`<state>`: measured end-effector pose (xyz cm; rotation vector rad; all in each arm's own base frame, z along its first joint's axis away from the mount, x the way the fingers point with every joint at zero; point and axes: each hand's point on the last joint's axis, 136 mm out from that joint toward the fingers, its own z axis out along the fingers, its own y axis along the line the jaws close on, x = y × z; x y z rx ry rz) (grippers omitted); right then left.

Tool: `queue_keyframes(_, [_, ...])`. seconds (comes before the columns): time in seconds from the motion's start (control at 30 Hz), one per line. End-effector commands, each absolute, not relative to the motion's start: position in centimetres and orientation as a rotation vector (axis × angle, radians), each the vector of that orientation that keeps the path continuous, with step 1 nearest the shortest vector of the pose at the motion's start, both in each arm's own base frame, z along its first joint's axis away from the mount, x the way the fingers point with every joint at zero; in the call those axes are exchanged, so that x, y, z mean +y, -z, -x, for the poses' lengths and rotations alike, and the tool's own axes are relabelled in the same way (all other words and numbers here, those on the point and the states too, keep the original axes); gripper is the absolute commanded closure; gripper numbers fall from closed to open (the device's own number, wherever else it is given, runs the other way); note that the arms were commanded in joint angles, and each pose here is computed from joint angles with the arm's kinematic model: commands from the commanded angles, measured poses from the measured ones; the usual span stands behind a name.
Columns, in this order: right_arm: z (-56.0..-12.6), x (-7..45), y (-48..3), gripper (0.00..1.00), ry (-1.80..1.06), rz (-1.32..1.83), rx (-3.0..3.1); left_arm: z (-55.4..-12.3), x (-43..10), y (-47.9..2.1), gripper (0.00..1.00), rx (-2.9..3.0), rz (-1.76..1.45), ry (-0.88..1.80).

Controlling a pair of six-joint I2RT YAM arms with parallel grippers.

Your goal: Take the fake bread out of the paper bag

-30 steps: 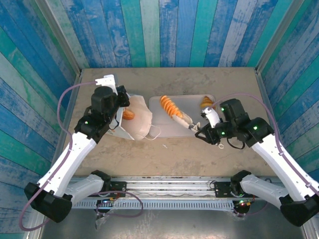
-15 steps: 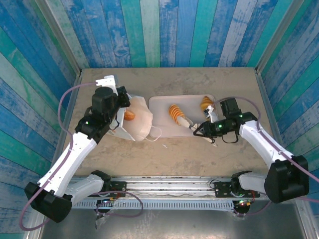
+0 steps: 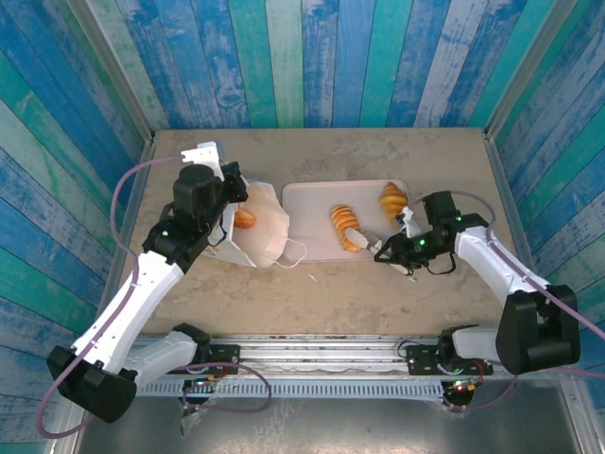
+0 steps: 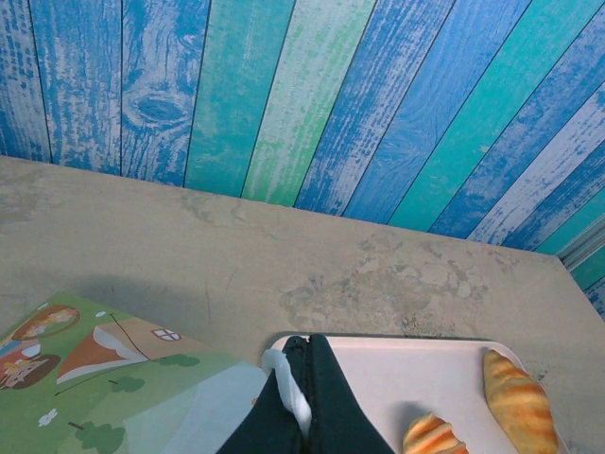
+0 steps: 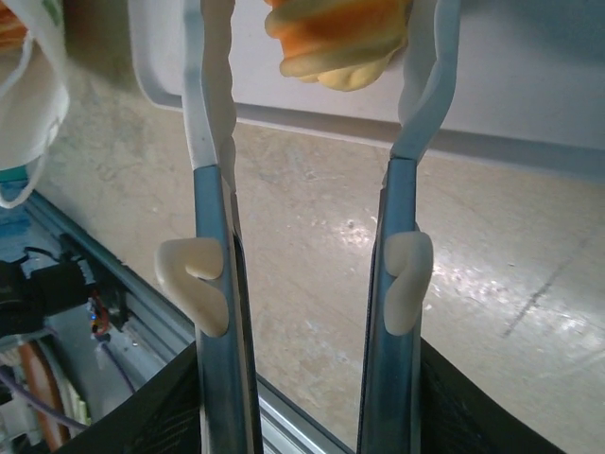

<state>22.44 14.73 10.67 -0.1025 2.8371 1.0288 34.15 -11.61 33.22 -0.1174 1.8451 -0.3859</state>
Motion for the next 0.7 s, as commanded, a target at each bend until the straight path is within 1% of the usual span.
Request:
queue_keyframes(0.0, [-23.5,13.4,-12.4,0.51,-0.858,0.181,2.823,-34.0,-11.5,-34.1,1.00,1.805,0.125,0.400])
queue_keyframes(0.1, [-24.3,13.5,-13.2,0.52,-0.673,0.306,2.837,-34.0,-11.5,-34.2,1.00,1.798,0.123,0.400])
queue_keyframes(0.23, [-25.2,12.8,-13.6,0.50,-0.280,0.442,2.921,-34.0,-11.6,-34.5,1.00,1.795,0.113,0.400])
queue_keyframes(0.3, [-25.4,13.1,-14.0,0.50,-0.184,0.508,2.945,-33.8,-11.6,-34.7,1.00,1.791,0.111,0.402])
queue_keyframes(0.43, [-25.0,14.9,-14.3,0.51,-0.128,0.637,2.996,-33.5,-11.1,-34.5,1.00,1.789,0.113,0.380])
queue_keyframes(0.67, [-25.5,16.8,-14.2,0.51,-0.123,0.700,3.004,-33.3,-11.0,-33.9,1.00,1.801,0.109,0.368])
